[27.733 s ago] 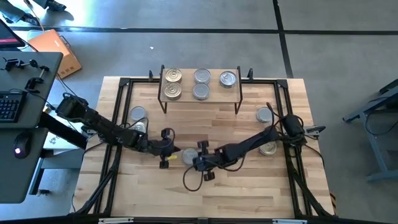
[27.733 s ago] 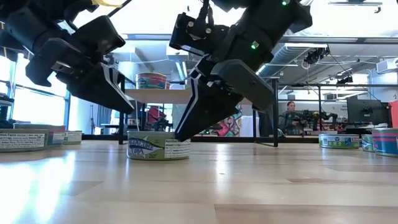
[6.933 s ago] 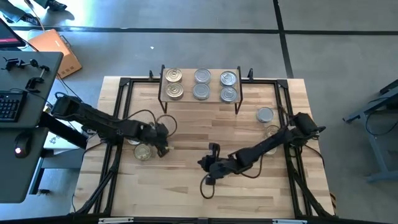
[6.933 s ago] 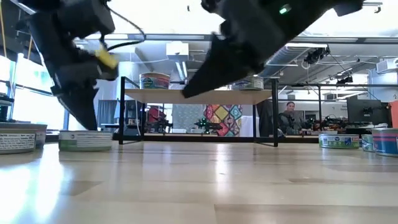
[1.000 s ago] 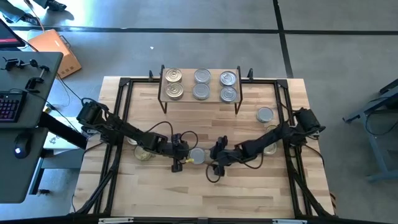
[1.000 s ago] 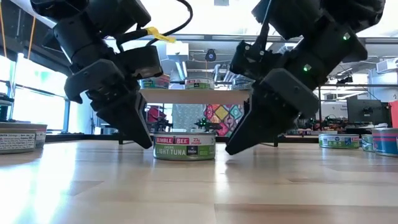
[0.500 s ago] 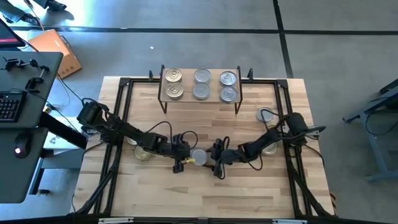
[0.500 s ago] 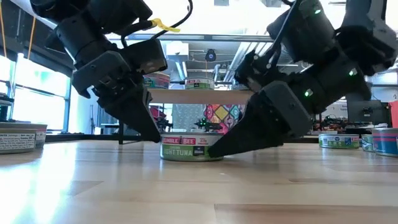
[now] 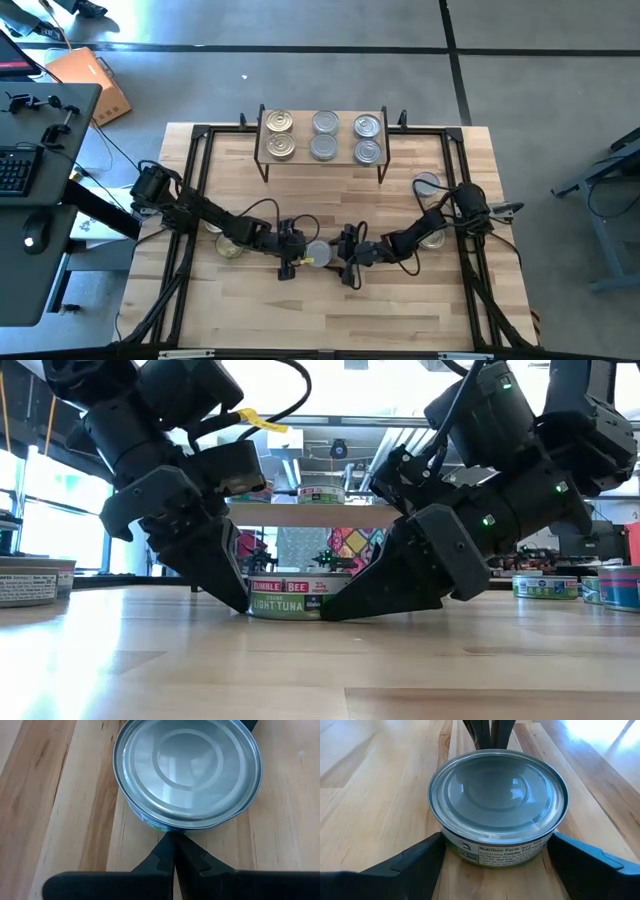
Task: Stack canned seafood by type on shelf
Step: Stack the left green and white tuna can on top of the green and white tuna can on the shelf
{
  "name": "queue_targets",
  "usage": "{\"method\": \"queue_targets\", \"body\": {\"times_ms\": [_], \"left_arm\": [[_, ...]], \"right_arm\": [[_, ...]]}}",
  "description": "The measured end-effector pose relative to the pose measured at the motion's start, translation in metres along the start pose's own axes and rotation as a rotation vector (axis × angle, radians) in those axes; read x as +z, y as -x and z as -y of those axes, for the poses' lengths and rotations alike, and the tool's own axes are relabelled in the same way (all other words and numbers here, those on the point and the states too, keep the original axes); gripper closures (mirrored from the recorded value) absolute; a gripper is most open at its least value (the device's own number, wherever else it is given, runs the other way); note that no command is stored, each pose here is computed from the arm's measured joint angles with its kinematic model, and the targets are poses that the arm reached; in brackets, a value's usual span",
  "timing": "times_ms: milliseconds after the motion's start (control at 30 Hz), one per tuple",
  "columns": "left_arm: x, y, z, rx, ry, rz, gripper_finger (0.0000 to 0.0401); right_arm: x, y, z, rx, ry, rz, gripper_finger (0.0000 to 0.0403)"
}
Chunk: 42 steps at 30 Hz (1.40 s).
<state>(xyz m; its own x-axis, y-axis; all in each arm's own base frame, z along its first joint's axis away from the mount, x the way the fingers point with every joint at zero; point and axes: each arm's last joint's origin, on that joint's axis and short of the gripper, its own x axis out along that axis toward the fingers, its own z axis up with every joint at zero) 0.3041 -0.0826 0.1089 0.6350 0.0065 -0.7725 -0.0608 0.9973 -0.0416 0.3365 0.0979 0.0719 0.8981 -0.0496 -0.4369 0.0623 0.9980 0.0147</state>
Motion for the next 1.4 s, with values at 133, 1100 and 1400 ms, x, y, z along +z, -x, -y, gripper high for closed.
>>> {"method": "queue_targets", "body": {"times_ms": [133, 1100, 1400], "left_arm": [[0.001, 0.002, 0.000, 0.004, -0.001, -0.012, 0.0401], [-0.004, 0.020, -0.001, 0.084, 0.008, -0.107, 0.0401], [-0.008, 0.023, -0.001, 0.102, -0.002, -0.139, 0.0401]], "right_arm": [[0.000, 0.000, 0.000, -0.004, -0.034, -0.001, 0.0070], [-0.006, 0.006, -0.010, -0.019, -0.120, -0.064, 0.0074], [-0.005, 0.012, -0.016, -0.044, -0.065, -0.073, 0.0087]]}}
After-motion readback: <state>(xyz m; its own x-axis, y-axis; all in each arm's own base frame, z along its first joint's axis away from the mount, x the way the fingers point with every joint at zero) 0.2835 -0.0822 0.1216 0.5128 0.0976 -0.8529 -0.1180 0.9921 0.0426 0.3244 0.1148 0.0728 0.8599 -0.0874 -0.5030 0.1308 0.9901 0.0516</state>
